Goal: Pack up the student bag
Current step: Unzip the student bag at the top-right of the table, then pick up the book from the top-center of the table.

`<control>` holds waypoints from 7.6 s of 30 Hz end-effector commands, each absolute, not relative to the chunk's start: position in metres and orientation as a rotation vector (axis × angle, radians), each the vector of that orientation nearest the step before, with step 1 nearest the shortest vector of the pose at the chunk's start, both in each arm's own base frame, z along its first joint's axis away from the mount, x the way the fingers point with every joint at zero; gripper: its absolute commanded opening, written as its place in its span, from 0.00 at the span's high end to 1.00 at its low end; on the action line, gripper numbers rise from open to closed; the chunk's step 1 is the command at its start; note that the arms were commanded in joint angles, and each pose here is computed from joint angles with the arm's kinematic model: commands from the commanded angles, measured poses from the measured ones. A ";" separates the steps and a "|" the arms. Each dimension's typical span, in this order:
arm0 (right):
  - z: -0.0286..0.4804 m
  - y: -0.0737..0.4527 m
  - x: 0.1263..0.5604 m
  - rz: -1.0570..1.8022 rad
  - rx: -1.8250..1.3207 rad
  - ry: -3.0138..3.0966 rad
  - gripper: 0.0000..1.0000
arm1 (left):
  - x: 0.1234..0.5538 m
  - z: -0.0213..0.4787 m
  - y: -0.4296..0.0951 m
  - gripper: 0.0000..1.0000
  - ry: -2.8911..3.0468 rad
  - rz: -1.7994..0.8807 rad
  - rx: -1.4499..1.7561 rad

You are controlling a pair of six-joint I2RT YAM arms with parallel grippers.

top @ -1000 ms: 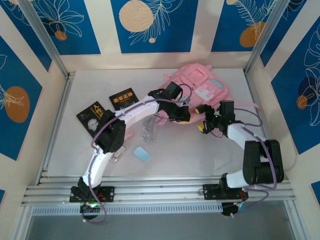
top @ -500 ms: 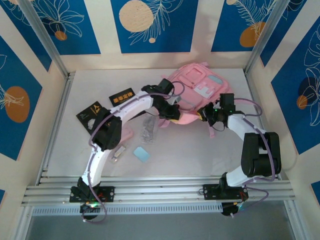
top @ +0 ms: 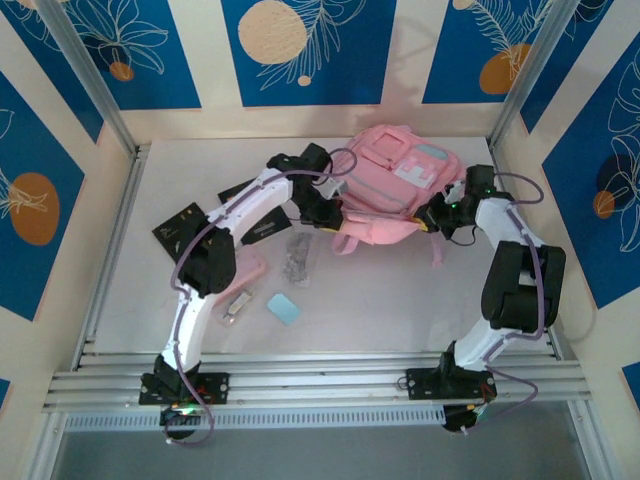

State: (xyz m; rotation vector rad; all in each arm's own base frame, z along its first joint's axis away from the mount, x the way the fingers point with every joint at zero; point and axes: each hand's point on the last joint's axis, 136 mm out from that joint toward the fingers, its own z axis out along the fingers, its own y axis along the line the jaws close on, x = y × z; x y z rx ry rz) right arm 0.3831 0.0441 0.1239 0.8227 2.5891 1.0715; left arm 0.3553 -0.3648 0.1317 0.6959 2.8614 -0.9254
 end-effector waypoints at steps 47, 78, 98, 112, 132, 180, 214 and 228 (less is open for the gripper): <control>0.146 0.074 0.353 1.043 0.987 2.153 1.00 | 0.314 0.209 -0.473 1.00 2.704 -1.475 0.518; 0.168 0.013 0.364 0.809 0.498 2.490 1.00 | 0.338 0.154 -0.404 1.00 2.758 -1.107 0.746; 0.150 -0.021 0.356 0.505 0.524 2.600 1.00 | 0.408 0.178 -0.336 1.00 2.567 -1.179 0.755; 0.184 0.069 0.298 1.099 1.029 2.371 0.02 | 0.386 0.243 -0.455 1.00 2.372 -1.647 0.307; 0.168 0.061 0.354 1.076 1.123 1.934 0.05 | 0.350 0.217 -0.454 1.00 2.463 -1.713 0.270; 0.192 0.234 0.359 1.065 0.199 2.562 0.35 | 0.450 0.121 -0.176 0.29 2.695 -0.596 -0.171; 0.044 0.419 0.446 0.931 -0.271 2.777 0.54 | 0.432 0.007 -0.098 0.42 2.844 -0.473 -0.558; 0.043 0.384 0.453 0.636 -0.313 2.769 0.51 | 0.426 -0.002 -0.099 0.44 2.874 -0.472 -0.566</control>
